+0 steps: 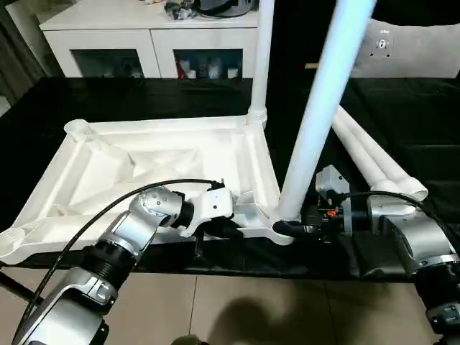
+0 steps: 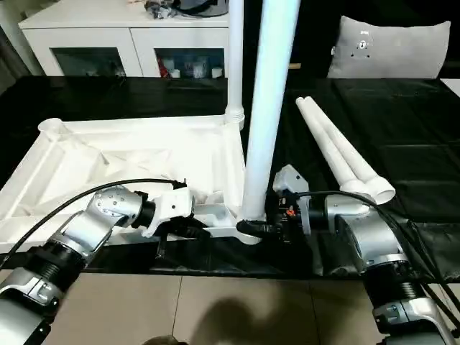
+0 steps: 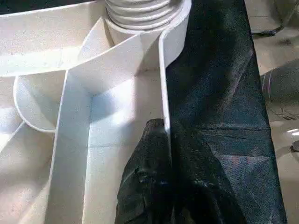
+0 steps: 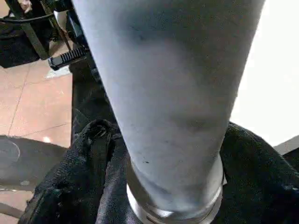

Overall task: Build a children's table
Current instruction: Rotate leg to tighten

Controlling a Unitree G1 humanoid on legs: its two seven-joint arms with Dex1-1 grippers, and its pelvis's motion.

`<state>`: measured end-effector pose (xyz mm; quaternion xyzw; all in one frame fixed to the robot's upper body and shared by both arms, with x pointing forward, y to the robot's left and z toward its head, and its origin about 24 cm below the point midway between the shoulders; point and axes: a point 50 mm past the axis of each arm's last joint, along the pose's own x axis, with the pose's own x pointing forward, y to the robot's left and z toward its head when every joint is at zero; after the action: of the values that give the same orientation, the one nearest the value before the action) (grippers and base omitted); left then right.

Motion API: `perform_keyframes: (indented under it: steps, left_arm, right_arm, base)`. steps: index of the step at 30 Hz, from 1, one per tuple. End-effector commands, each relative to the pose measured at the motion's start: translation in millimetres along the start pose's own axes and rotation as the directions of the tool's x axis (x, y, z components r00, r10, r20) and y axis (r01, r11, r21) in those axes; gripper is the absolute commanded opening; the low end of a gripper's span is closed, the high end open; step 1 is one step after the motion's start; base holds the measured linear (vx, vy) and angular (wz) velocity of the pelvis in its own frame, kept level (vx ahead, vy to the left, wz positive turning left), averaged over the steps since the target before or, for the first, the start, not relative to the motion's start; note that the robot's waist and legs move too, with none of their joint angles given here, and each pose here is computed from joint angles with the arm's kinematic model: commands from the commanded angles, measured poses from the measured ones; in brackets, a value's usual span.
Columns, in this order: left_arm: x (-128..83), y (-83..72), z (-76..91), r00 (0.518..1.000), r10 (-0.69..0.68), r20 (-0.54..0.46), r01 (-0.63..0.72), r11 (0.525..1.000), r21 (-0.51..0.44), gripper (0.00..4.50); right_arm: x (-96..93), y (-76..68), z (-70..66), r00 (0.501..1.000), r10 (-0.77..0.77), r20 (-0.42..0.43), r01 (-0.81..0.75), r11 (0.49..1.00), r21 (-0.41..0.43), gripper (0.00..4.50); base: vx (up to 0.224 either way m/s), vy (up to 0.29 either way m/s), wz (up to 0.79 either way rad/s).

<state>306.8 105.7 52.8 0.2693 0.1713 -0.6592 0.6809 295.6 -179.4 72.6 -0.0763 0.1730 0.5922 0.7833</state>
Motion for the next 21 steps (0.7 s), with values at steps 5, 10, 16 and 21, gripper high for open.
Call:
perform_keyframes:
  steps: [5,10,16,21]
  left_arm:
    - [5,-4.0,-1.8,0.999,-0.049,-0.023,0.049,0.999,0.011,0.0]
    - [8,-2.5,1.6,0.999,-0.008,0.034,0.01,0.998,-0.058,0.0]
    - [17,12.0,11.0,0.98,0.193,0.053,-0.178,0.959,-0.22,0.0]
    - [28,26.1,21.8,0.927,0.372,0.047,-0.335,0.878,-0.343,0.0]
  right_arm:
    - [4.1,4.7,-0.9,0.998,0.064,0.003,-0.064,0.998,0.023,2.87]
    - [12.1,12.8,-2.1,0.996,0.061,0.062,-0.067,0.993,0.098,2.48]
    - [31.6,-7.8,-7.8,0.939,-0.344,0.013,0.334,0.92,0.204,2.36]
    - [39.7,-21.0,-11.2,0.835,-0.548,-0.04,0.537,0.798,0.275,2.35]
  base:
    - [0.0,0.0,0.0]
    - [0.0,0.0,0.0]
    - [0.0,0.0,0.0]
    - [0.0,0.0,0.0]
